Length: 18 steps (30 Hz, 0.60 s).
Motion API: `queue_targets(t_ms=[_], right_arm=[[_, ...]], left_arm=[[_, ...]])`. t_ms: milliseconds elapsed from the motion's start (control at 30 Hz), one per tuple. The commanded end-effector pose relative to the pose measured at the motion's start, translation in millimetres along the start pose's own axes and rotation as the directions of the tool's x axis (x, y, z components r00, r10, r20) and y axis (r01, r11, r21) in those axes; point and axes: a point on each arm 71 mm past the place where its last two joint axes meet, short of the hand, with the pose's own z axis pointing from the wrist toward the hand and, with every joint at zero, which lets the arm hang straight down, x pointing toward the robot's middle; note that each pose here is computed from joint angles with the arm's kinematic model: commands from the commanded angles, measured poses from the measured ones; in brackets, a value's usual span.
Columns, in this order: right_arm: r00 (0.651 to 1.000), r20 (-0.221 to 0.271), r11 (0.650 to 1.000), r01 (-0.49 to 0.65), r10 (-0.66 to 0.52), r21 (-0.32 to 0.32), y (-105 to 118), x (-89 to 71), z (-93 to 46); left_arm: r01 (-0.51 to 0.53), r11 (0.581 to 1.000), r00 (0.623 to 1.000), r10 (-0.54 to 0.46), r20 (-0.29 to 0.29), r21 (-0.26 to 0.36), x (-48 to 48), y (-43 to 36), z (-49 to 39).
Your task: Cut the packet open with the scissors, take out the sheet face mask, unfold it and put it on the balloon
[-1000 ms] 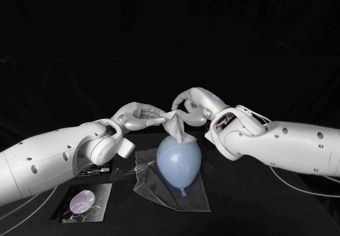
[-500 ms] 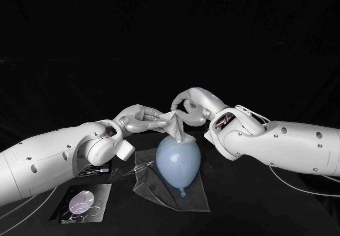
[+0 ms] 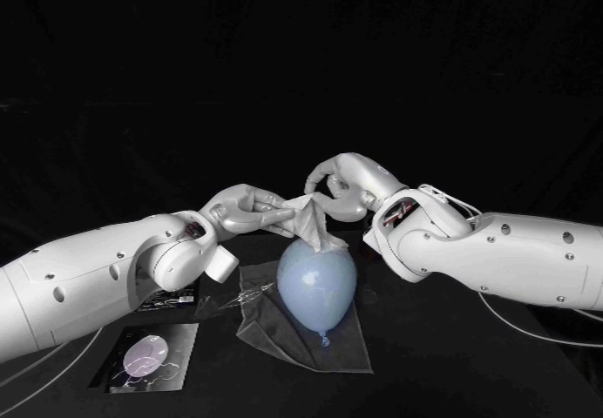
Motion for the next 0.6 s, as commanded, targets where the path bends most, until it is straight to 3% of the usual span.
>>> queue_targets(t_ms=[33,367,600], right_arm=[[1.000,-0.003,1.000,0.013,-0.013,-0.004,0.0,-0.3,0.6],[1.000,-0.019,1.000,0.023,-0.023,0.010,-3.0,1.3,3.1],[0.999,-0.041,0.999,0.028,-0.028,0.016,-4.8,4.6,7.6]], left_arm=[[0.037,0.999,0.999,-0.037,-0.015,0.003,1.6,-1.0,0.3],[0.098,0.995,0.994,-0.097,-0.050,0.014,5.4,-2.6,-0.2],[0.206,0.977,0.973,-0.199,-0.116,0.050,9.5,-6.5,-1.7]])
